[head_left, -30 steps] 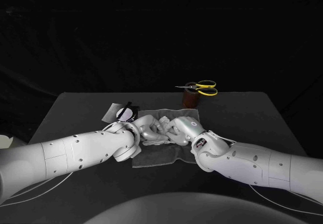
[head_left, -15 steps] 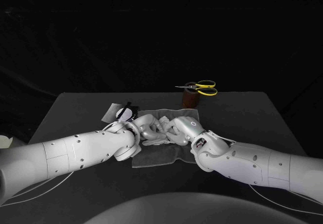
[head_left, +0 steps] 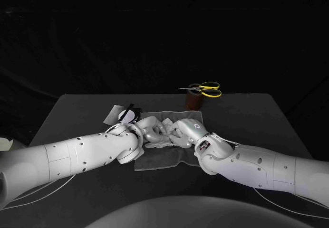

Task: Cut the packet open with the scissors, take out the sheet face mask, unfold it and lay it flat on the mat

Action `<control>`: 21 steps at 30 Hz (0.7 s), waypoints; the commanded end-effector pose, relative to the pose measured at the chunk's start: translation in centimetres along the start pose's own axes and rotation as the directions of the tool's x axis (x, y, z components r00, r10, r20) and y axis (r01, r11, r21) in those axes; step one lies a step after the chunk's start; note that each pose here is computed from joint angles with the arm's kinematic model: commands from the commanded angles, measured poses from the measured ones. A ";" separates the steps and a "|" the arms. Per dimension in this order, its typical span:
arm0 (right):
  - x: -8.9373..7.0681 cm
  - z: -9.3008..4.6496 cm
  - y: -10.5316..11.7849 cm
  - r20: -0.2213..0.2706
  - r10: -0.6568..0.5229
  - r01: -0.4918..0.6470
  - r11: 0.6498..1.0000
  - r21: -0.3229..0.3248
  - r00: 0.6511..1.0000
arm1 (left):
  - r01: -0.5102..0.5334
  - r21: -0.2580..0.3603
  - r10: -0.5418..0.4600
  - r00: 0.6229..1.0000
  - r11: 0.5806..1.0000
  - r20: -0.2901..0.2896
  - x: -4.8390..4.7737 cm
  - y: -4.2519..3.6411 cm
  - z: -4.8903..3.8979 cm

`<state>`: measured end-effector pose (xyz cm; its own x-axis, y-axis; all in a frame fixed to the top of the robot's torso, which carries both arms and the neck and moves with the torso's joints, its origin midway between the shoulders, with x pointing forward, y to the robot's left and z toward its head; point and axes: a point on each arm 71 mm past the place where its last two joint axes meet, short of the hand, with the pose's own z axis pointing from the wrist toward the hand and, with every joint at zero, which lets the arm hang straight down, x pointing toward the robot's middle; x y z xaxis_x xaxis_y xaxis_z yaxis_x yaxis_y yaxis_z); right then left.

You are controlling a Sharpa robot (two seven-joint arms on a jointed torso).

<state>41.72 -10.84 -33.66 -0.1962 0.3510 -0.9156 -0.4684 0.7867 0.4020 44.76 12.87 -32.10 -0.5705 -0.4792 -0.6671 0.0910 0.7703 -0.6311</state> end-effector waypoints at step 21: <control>-0.1 0.0 0.0 -0.003 -0.005 0.005 1.000 -0.008 1.000 | 0.025 0.028 -0.026 0.999 0.999 0.028 -0.13 -0.32 -0.03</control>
<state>41.76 -10.99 -33.65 -0.1950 0.3500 -0.9162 -0.4668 0.7885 0.4005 44.81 12.91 -31.97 -0.5538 -0.4963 -0.6685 0.0928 0.7612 -0.6419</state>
